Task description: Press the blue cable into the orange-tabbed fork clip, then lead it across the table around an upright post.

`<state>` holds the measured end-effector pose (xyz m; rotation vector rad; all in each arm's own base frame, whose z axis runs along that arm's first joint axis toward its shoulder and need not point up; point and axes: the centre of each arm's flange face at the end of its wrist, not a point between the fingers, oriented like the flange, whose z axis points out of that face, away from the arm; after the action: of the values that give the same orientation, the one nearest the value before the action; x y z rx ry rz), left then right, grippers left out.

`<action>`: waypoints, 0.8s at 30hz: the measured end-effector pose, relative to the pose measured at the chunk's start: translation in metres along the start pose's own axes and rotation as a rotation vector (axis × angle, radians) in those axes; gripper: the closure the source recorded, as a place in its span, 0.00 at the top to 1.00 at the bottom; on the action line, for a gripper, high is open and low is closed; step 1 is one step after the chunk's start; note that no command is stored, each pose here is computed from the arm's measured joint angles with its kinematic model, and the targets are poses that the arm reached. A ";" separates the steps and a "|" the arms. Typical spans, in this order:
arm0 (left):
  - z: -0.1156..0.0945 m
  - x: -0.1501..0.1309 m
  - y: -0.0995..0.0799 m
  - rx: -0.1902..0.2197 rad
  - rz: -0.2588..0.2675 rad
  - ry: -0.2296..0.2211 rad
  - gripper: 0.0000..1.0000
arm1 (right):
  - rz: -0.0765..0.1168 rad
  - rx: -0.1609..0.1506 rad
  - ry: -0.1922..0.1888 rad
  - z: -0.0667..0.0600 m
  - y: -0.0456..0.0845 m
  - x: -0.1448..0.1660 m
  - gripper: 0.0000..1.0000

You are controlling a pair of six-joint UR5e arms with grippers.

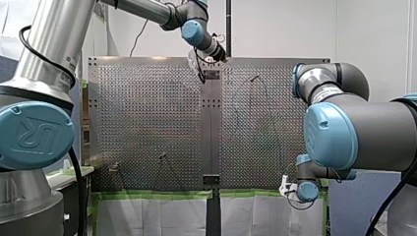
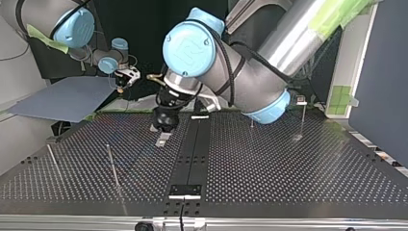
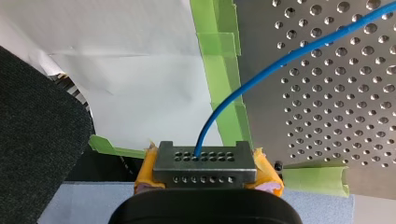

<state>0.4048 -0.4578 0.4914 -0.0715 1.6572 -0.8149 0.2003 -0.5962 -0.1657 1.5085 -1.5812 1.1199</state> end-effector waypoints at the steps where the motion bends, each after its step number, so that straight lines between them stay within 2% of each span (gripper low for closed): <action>1: 0.000 0.007 0.000 0.008 -0.006 0.011 1.00 | 0.000 0.000 0.000 0.000 0.000 0.000 0.00; 8: 0.003 0.075 -0.005 0.070 -0.053 0.118 1.00 | 0.001 0.000 0.000 0.000 0.000 0.000 0.00; 12: 0.001 0.123 -0.007 0.108 -0.085 0.196 1.00 | 0.002 0.000 0.000 0.000 0.000 0.000 0.00; 16: 0.002 0.162 0.002 0.123 -0.116 0.259 1.00 | 0.003 0.002 -0.001 0.000 0.000 0.000 0.00; 19: 0.010 0.176 0.010 0.133 -0.148 0.271 1.00 | 0.003 0.003 -0.001 0.000 0.000 0.000 0.00; 24: 0.029 0.174 0.011 0.157 -0.202 0.235 1.00 | 0.003 0.004 -0.001 0.000 -0.001 0.000 0.00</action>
<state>0.3877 -0.5447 0.3389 -0.0347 1.8193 -1.1406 0.2009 -0.5959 -0.1659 1.5101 -1.5832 1.1245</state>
